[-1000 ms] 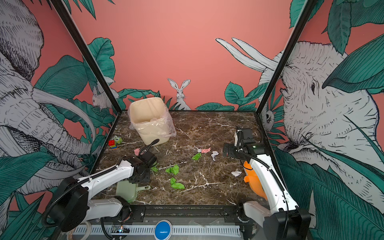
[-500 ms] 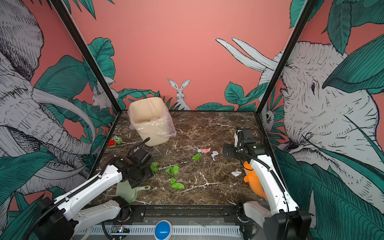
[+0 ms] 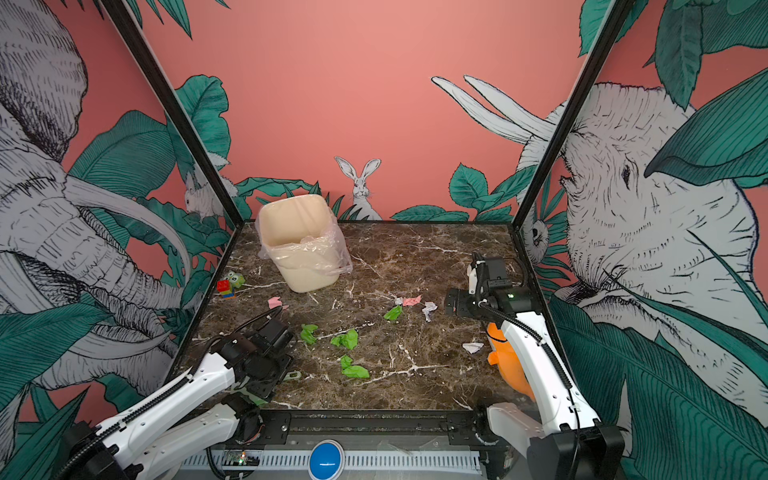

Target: Sweep away the paper scraps from the table

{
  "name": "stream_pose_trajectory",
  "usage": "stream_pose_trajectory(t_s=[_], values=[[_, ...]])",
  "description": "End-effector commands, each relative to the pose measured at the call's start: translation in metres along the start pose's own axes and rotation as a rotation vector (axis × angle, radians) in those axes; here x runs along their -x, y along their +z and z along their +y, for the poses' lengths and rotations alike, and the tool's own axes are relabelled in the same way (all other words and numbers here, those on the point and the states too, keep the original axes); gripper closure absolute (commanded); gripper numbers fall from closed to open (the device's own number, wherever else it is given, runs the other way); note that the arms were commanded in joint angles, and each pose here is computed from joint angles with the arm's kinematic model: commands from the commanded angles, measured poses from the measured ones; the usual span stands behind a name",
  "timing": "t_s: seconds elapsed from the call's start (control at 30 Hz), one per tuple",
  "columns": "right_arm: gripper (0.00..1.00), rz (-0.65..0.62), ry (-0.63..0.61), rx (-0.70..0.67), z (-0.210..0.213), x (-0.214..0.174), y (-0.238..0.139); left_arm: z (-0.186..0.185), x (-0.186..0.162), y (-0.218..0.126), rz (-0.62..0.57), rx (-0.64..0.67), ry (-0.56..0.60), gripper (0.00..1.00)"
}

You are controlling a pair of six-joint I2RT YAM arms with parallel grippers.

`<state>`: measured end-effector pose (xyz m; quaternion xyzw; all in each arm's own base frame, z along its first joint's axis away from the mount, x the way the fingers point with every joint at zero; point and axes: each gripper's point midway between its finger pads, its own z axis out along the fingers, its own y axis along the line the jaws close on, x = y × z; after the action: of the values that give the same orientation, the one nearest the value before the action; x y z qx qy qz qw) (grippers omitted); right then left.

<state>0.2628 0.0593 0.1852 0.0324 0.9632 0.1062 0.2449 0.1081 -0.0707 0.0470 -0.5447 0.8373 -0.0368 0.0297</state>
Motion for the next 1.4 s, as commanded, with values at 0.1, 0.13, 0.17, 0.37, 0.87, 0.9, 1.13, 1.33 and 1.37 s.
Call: stream_pose_trajectory(t_s=[0.1, 0.13, 0.17, 0.37, 0.87, 0.9, 1.13, 1.33, 1.37], values=[[0.01, -0.039, -0.003, 0.007, 0.002, 0.009, -0.007, -0.007, 0.008, 0.014, -0.056, -0.019, -0.137, 0.30], [0.01, -0.038, -0.005, 0.005, 0.002, 0.010, -0.007, -0.008, 0.007, 0.017, -0.054, -0.010, -0.136, 0.31], [0.01, -0.036, -0.006, 0.003, 0.002, 0.010, -0.007, -0.008, 0.007, 0.019, -0.053, 0.001, -0.133, 0.31], [0.01, -0.035, -0.014, -0.004, 0.001, 0.012, -0.006, -0.019, 0.009, 0.026, -0.084, 0.000, -0.125, 0.34], [0.01, -0.042, -0.012, -0.010, -0.001, 0.015, -0.006, -0.020, 0.006, 0.042, -0.084, 0.063, -0.096, 0.51], [0.01, -0.042, -0.012, -0.008, -0.001, 0.016, -0.006, -0.020, 0.006, 0.041, -0.081, 0.064, -0.093, 0.54], [0.01, -0.050, -0.011, -0.002, 0.000, 0.016, -0.007, -0.024, 0.006, 0.036, -0.083, 0.060, -0.074, 0.66], [0.01, -0.053, -0.008, -0.001, -0.001, 0.015, -0.006, -0.022, 0.006, 0.029, -0.081, 0.064, -0.061, 0.79], [0.01, -0.052, -0.008, -0.001, -0.001, 0.014, -0.006, -0.020, 0.006, 0.028, -0.081, 0.064, -0.061, 0.81]])
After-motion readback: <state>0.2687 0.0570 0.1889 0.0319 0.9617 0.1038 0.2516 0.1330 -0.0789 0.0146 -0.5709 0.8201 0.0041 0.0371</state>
